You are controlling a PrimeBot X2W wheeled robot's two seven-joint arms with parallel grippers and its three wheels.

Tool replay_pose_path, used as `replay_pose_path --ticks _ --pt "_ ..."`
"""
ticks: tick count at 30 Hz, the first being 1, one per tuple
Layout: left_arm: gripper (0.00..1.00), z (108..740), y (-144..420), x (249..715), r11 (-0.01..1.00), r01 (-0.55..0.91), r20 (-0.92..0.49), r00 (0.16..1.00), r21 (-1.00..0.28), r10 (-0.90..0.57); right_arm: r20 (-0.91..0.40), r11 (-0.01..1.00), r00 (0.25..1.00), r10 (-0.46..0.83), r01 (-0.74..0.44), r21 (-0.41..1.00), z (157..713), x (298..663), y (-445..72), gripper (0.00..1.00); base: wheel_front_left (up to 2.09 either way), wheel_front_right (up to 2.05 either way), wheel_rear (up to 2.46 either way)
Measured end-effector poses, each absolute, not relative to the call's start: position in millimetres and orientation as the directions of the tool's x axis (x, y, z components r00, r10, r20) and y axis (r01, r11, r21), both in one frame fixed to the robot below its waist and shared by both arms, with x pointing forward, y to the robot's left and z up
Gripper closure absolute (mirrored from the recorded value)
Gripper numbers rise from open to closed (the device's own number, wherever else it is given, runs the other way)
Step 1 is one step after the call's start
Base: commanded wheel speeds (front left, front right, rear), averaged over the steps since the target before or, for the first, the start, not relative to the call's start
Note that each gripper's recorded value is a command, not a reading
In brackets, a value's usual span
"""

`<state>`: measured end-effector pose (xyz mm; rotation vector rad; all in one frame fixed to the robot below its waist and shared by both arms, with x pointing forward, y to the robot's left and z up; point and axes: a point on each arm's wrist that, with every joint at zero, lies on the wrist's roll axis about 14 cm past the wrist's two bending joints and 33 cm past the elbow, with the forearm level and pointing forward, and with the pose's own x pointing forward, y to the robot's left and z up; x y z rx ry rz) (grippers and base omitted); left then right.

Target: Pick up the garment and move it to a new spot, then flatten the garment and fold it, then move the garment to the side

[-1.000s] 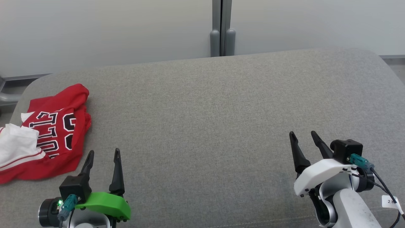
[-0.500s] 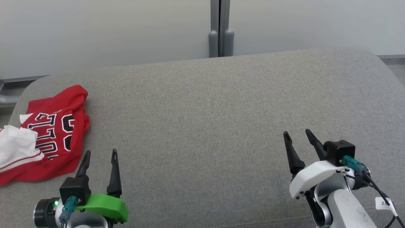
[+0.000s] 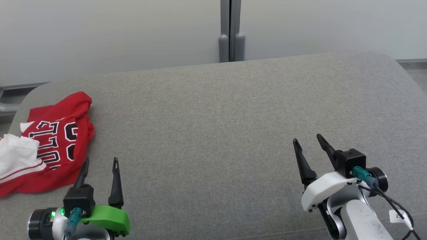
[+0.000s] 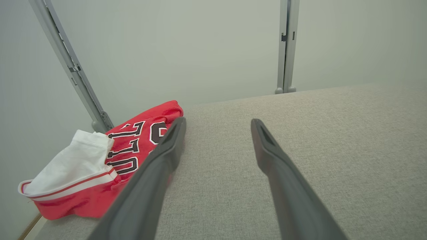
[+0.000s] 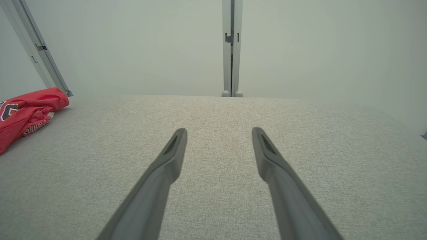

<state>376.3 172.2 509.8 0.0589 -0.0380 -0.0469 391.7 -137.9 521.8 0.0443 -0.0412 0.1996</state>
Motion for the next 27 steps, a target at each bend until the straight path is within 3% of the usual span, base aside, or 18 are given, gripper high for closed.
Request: replay_pose_path --ticks 27 --pt "0.0 516.4 202.2 368.7 0.998 -0.044 0.048 0.998 0.053 0.041 0.065 0.978 0.977 0.201 -0.204 0.048 524.3 396.0 -135.0 0.0 0.0 0.0 0.0"
